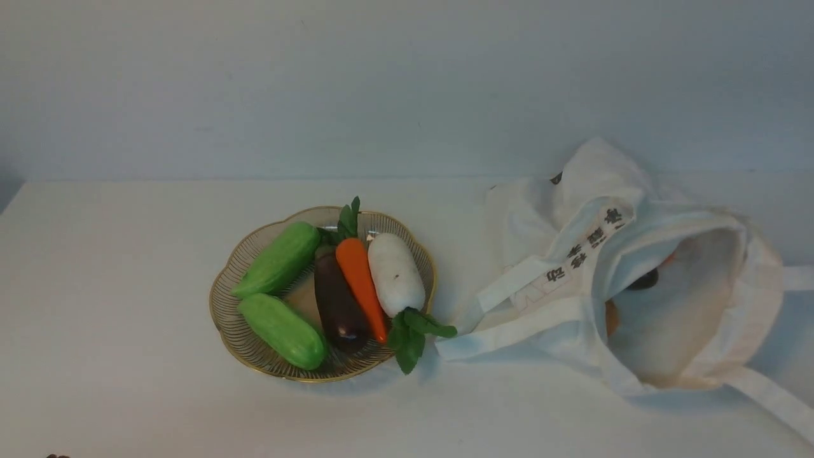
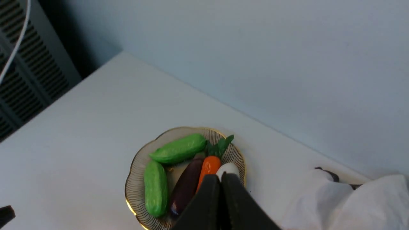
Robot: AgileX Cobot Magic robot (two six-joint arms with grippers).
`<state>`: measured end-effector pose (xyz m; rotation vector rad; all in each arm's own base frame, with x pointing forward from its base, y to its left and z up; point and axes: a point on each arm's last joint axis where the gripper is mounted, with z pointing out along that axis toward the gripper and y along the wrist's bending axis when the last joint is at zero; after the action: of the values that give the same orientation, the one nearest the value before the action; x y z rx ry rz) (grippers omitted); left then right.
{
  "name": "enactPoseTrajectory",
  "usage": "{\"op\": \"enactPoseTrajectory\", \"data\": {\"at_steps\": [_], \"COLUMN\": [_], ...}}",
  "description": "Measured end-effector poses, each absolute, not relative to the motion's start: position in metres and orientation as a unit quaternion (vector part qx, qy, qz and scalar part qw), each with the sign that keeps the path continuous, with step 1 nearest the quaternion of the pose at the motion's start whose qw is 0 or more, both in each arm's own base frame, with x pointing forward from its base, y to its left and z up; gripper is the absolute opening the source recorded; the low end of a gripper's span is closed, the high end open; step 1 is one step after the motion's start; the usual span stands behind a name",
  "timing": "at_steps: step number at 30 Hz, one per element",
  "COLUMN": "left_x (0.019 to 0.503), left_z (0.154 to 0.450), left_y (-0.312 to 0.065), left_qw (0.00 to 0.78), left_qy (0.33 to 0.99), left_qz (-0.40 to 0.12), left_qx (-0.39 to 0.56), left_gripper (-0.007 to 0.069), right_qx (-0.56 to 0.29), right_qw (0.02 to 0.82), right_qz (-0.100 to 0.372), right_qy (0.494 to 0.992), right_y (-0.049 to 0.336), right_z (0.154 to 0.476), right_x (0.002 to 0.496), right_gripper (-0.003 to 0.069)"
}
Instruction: Take vegetables from cloth bag on white table place on plate.
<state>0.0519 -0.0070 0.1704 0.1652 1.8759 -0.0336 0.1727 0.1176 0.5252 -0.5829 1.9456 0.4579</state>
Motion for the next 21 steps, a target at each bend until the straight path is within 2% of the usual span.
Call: {"op": "enactPoseTrajectory", "data": {"at_steps": [5,7,11,12,15,17,18,21], "left_x": [0.052,0.052,0.052,0.052,0.052,0.052,0.052,0.052], "left_z": [0.17,0.17,0.17,0.17,0.17,0.17,0.17,0.17], "left_y": [-0.007,-0.007,-0.007,-0.007,-0.007,-0.007,-0.007,-0.007], "left_qw": [0.588,0.588,0.588,0.588,0.588,0.588,0.588,0.588], "left_qy": [0.805,0.805,0.805,0.805,0.805,0.805,0.805,0.805], "left_qz": [-0.014,-0.014,-0.014,-0.014,-0.014,-0.014,-0.014,-0.014], "left_qx": [0.071,0.071,0.071,0.071,0.071,0.071,0.071,0.071], "left_gripper": [-0.0008,-0.0008,-0.0008,-0.0008,-0.0008,-0.0008,-0.0008,-0.0008], "right_qx": [-0.203,-0.188,-0.165,-0.147,-0.126,-0.125,-0.128,-0.139], "right_qw": [0.577,0.621,0.708,0.742,0.783,0.789,0.791,0.783], "right_qz": [0.206,0.215,0.235,0.253,0.273,0.271,0.263,0.244], "right_qy": [0.764,0.73,0.646,0.603,0.544,0.537,0.537,0.555], "right_y": [0.077,0.059,0.027,0.016,-0.003,-0.007,-0.009,-0.006], "right_z": [0.504,0.488,0.457,0.444,0.414,0.405,0.391,0.38], "right_x": [0.115,0.089,0.042,0.024,-0.005,-0.01,-0.013,-0.008], "right_gripper": [-0.0015,-0.0015,-0.0015,-0.0015,-0.0015,-0.0015,-0.0015,-0.0015]}}
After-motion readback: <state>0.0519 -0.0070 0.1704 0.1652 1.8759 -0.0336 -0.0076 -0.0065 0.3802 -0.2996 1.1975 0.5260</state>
